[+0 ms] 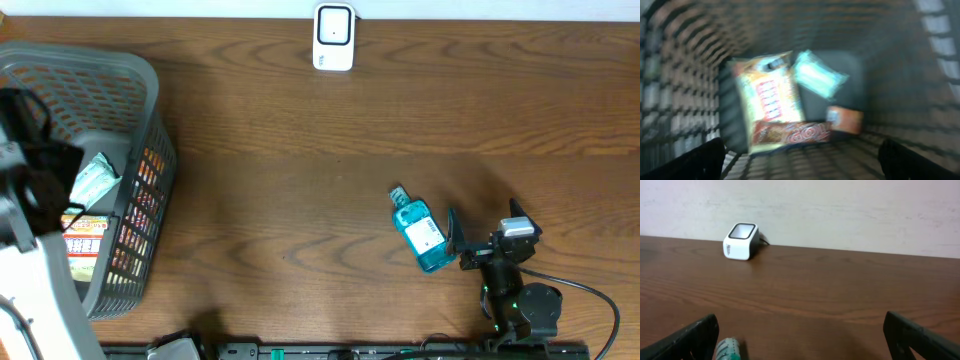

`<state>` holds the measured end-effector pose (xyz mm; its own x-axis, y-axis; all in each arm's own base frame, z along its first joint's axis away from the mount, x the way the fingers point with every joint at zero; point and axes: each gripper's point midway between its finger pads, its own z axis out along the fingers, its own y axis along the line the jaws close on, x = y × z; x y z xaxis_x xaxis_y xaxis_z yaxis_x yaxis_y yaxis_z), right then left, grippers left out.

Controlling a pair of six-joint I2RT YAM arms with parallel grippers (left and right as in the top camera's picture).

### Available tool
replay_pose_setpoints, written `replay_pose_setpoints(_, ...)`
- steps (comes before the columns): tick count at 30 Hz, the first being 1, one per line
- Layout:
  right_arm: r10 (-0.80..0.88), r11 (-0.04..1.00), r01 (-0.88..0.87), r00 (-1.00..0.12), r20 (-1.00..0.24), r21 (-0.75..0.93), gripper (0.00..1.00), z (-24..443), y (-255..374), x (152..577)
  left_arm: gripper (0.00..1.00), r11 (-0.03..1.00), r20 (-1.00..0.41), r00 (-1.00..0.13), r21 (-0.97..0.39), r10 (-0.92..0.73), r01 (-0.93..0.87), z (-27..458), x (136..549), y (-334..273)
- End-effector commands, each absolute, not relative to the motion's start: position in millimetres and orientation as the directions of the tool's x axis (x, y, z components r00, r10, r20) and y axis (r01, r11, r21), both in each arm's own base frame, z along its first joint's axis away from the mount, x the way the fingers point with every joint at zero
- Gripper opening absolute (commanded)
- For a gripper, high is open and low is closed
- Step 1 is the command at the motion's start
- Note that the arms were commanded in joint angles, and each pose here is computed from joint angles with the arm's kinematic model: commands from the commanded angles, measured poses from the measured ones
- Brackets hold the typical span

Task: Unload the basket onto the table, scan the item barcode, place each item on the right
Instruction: 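Reach into the basket and grasp the red candy bar, left gripper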

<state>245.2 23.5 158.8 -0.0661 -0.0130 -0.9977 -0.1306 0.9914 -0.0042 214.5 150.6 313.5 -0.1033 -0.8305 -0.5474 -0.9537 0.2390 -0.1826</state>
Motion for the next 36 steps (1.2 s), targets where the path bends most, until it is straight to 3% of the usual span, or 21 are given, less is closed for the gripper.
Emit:
replay_pose_setpoints(1, -0.022, 0.991, -0.136, -0.063, -0.998, -0.013, 0.99, 158.9, 24.8, 244.8, 0.98, 0.061, -0.392, -0.004, -0.134, -0.920, -0.989, 275.8, 208.2, 159.9)
replay_pose_setpoints(5, -0.022, 0.991, -0.136, -0.063, -0.998, -0.013, 0.99, 158.9, 24.8, 244.8, 0.99, 0.017, -0.244, -0.009, -0.034, -0.970, -0.999, 235.5, 208.4, 161.3)
replay_pose_setpoints(10, -0.022, 0.991, -0.136, -0.063, -0.998, -0.013, 0.99, 158.9, 24.8, 244.8, 0.96, 0.414, -0.041, -0.415, 0.028, -0.909, -0.910, 178.4, 241.6, 156.1)
replay_pose_setpoints(14, -0.022, 0.991, -0.136, -0.063, -0.998, -0.013, 0.99, 158.9, 24.8, 244.8, 0.97, 0.542, 0.062, -0.538, 0.074, -0.841, -0.837, 150.7, 242.1, 155.0)
replay_pose_setpoints(24, -0.022, 0.991, -0.136, -0.063, -0.998, -0.013, 0.99, 158.9, 24.9, 244.8, 0.93, 0.595, 0.294, -0.536, 0.168, -0.792, -0.786, 85.0, 225.3, 144.7)
replay_pose_setpoints(29, -0.022, 0.991, -0.136, -0.063, -0.998, -0.013, 0.99, 158.9, 24.9, 244.8, 0.90, 0.598, 0.335, -0.522, 0.182, -0.784, -0.781, 60.6, 215.6, 137.6)
replay_pose_setpoints(36, -0.022, 0.991, -0.136, -0.063, -0.998, -0.013, 0.99, 159.0, 24.8, 244.8, 0.73, 0.575, 0.353, -0.506, 0.123, -0.787, -0.809, 34.2, 215.1, 123.1)
